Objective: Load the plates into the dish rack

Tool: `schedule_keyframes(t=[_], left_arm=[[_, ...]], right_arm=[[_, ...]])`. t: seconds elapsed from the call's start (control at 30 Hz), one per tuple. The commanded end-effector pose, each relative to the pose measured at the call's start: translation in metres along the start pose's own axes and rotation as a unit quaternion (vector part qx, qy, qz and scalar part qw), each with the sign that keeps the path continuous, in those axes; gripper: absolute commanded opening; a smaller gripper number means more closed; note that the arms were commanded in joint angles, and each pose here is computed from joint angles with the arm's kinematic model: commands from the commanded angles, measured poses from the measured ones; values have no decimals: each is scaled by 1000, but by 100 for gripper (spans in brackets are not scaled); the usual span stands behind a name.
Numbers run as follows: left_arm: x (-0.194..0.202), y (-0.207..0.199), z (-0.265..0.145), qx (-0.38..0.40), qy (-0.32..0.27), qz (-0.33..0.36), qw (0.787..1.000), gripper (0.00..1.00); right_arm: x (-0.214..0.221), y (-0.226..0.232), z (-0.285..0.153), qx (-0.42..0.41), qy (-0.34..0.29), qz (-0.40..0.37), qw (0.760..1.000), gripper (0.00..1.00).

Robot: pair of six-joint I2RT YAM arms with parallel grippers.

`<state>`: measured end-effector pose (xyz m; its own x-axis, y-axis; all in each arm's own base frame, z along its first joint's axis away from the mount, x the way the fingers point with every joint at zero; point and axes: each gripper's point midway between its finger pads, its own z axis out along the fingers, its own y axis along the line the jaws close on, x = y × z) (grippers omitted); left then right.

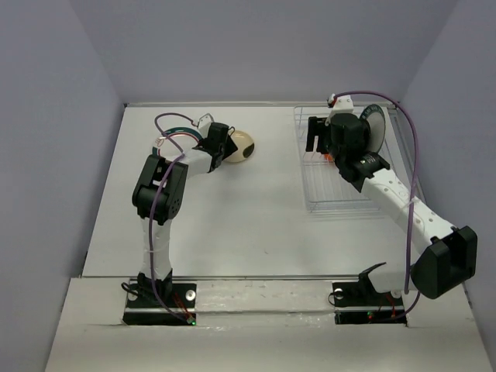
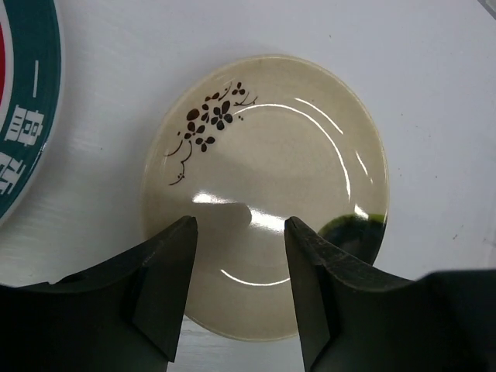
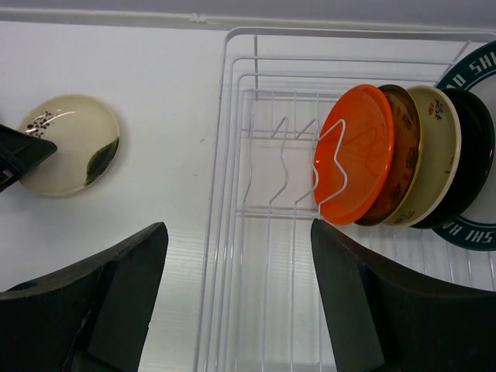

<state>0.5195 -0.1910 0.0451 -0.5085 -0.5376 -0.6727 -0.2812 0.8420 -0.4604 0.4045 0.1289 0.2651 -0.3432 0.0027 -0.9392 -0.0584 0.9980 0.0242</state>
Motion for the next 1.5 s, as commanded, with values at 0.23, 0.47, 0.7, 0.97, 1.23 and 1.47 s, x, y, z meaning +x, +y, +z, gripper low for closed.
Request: schedule_keyframes(t=[0.23,0.47,0.7,0.97,1.23,1.47], left_arm=[[-43,-9,-35,27,-68,-9,997,71],[-56,5,-62,25,-106,-22,994,71],[-18,29,-36,-3,-58,-23,998,67],[-7,30,-17,-2,-35,-31,999,60],[-13,13,-18,40,-39,-40,998,6],[-44,-1,-99,107,-96,-62,988,6]], right_arm=[[-19,13,-4,-24,-35,15,999,80],[-16,14,-3,-27,-34,16,999,80],[-15,17,-6,-31,-35,13,999,80],[-19,23,-7,-46,-37,17,998,80],[-6,72,-7,-146,-17,40,988,76],[-8,119,-10,-247,8,85,965,92]])
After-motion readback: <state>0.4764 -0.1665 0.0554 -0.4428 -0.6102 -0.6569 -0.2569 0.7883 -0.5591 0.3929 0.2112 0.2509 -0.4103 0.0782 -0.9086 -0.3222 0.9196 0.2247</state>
